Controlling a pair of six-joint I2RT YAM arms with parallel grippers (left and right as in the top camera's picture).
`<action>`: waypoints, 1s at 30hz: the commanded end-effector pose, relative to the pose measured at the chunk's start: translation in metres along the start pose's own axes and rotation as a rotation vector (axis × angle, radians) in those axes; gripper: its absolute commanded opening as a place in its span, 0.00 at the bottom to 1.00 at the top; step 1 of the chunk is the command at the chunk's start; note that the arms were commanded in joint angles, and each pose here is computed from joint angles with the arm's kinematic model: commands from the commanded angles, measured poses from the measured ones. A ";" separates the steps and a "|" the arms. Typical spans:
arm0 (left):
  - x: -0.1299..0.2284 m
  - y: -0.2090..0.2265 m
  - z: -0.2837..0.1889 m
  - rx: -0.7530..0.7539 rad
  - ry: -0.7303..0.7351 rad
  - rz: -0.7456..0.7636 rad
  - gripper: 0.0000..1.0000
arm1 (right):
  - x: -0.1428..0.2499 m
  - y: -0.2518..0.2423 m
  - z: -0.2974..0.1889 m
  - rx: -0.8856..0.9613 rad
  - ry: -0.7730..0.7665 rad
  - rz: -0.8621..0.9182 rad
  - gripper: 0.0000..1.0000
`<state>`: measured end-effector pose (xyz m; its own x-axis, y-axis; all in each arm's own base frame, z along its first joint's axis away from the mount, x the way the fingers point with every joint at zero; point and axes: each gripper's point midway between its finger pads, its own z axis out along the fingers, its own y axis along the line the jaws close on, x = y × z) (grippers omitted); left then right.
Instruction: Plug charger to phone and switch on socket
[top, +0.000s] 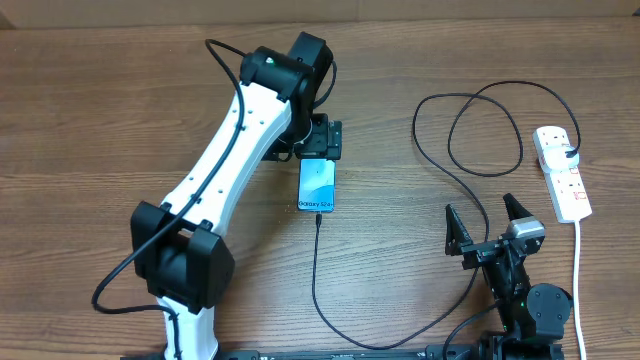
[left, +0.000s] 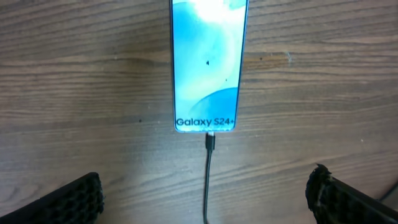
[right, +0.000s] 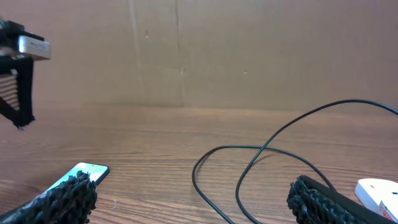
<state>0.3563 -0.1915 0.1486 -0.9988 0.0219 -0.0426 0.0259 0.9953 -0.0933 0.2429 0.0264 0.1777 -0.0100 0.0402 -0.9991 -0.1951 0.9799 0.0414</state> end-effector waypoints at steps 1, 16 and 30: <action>-0.004 0.002 0.016 -0.037 0.017 -0.014 1.00 | 0.002 0.000 0.000 0.002 -0.004 0.002 1.00; 0.004 0.011 0.102 -0.133 0.216 -0.023 1.00 | 0.002 0.000 0.000 0.002 -0.004 0.002 1.00; 0.010 0.020 0.142 -0.187 0.291 -0.022 1.00 | 0.002 0.000 0.000 0.002 -0.004 0.002 1.00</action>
<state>0.3499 -0.1862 0.0132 -0.9673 0.0065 0.2537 0.0230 0.9978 0.0618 0.2429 0.0264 0.1778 -0.0096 0.0402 -0.9991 -0.1951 0.9799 0.0413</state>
